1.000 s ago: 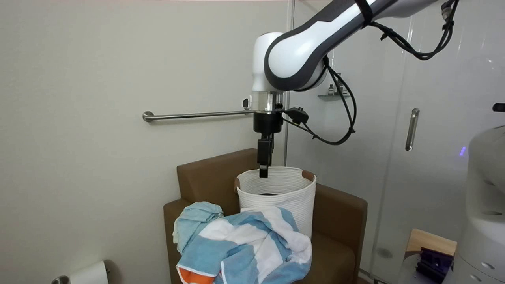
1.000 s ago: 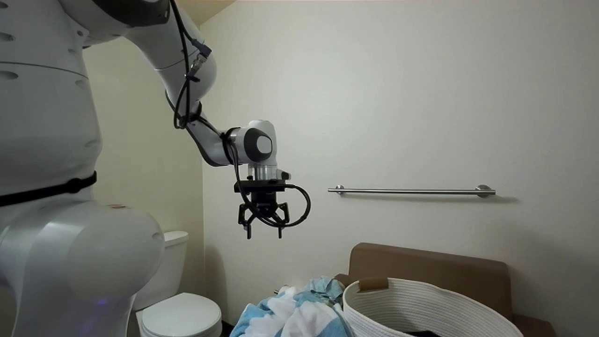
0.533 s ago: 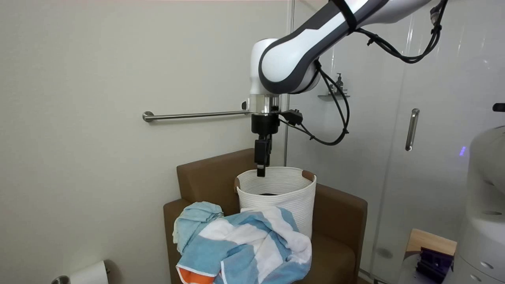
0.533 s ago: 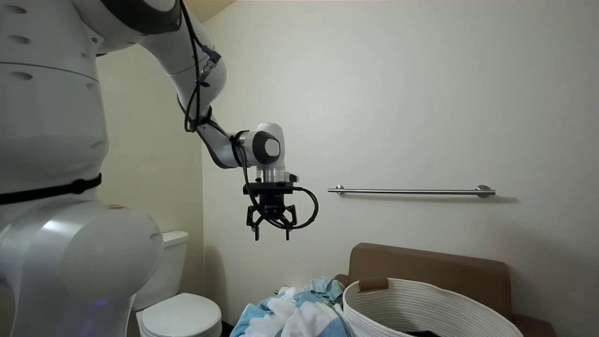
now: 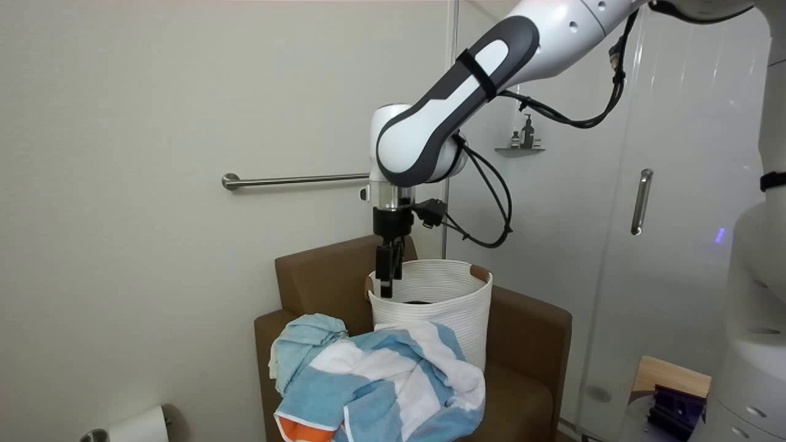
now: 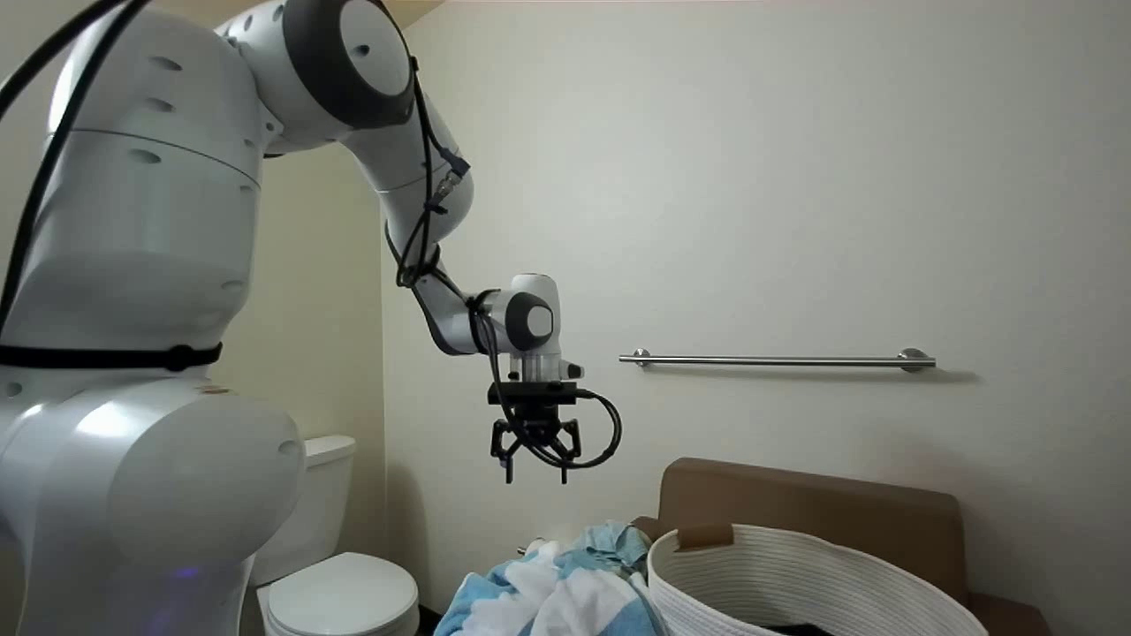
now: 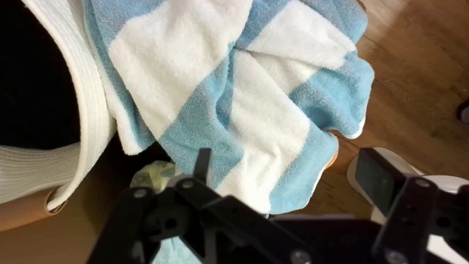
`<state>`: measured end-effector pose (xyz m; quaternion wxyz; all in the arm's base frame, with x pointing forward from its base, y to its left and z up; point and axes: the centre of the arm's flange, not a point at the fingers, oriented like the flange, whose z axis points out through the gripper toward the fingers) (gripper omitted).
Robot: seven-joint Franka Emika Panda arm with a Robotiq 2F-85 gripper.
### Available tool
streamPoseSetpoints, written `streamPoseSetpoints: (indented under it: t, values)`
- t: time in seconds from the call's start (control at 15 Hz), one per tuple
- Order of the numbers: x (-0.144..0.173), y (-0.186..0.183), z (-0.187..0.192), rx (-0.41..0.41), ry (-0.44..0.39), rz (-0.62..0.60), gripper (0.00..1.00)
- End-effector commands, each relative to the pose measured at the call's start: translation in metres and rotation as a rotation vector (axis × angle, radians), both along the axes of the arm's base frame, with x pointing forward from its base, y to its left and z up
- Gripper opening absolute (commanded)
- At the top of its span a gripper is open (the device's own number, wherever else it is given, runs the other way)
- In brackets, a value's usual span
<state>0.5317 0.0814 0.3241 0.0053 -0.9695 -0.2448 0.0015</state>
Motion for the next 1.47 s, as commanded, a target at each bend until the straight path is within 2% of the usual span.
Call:
streamPoseSetpoints:
  t: [0.0, 1.4]
  values:
    - [0.022, -0.003, -0.029, 0.006, 0.011, 0.036, 1.0]
    - [0.053, -0.02, -0.125, -0.023, 0.116, 0.013, 1.0]
